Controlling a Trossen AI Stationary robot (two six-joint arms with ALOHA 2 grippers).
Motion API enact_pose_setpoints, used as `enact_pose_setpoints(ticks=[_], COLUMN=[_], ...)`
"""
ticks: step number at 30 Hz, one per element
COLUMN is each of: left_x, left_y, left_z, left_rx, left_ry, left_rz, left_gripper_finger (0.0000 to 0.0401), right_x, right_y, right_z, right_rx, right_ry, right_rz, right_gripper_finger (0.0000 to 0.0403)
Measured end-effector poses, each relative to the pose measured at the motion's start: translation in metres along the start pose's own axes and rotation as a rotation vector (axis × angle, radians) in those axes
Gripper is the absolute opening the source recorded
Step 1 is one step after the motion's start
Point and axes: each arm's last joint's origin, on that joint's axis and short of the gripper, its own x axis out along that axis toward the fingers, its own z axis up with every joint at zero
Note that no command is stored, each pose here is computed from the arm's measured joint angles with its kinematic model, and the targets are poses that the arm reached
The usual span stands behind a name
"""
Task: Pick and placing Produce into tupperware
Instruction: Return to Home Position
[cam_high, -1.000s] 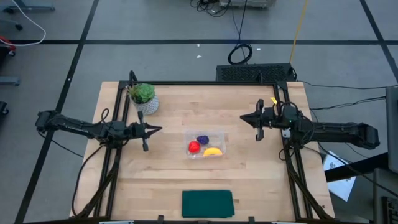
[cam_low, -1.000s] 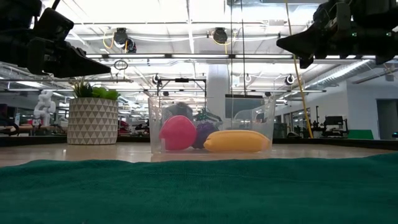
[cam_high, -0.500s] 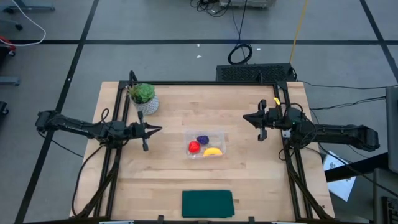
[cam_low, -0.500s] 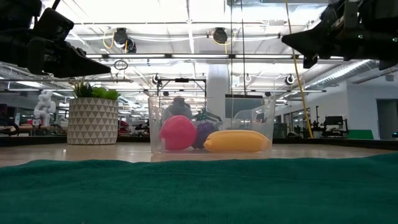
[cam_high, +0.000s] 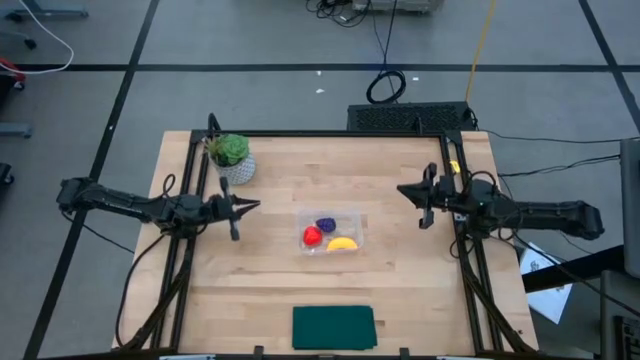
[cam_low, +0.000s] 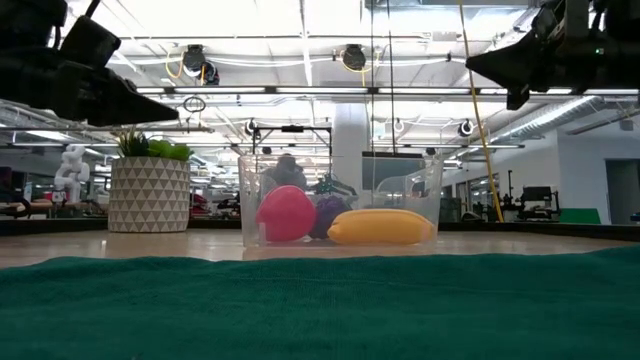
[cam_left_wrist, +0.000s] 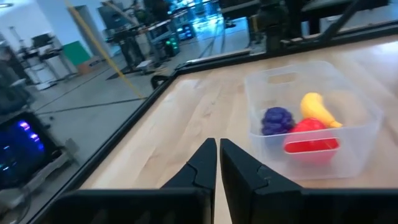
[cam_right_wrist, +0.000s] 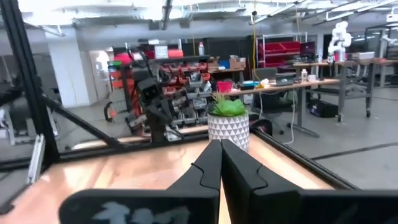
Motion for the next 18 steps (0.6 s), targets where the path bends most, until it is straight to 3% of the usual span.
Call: enact_pose_setpoints(ticks=[7,18], left_x=[0.000,0.000], left_y=[0.000,0.001], left_z=[0.000,0.000], left_rx=[-0.008,0.013], left_ry=[0.005,0.001], left_rz=[0.017,0.017], left_gripper_finger=[0.0026,0.0026], right_x=[-0.003,-0.010], right_y=[0.013,0.018], right_z=[-0.006,0.001], right_rx=[-0.076,-0.115], right_ry=[0.060,-0.009], right_rz=[0.030,0.122], right_gripper_finger=[0.0000,0.0000])
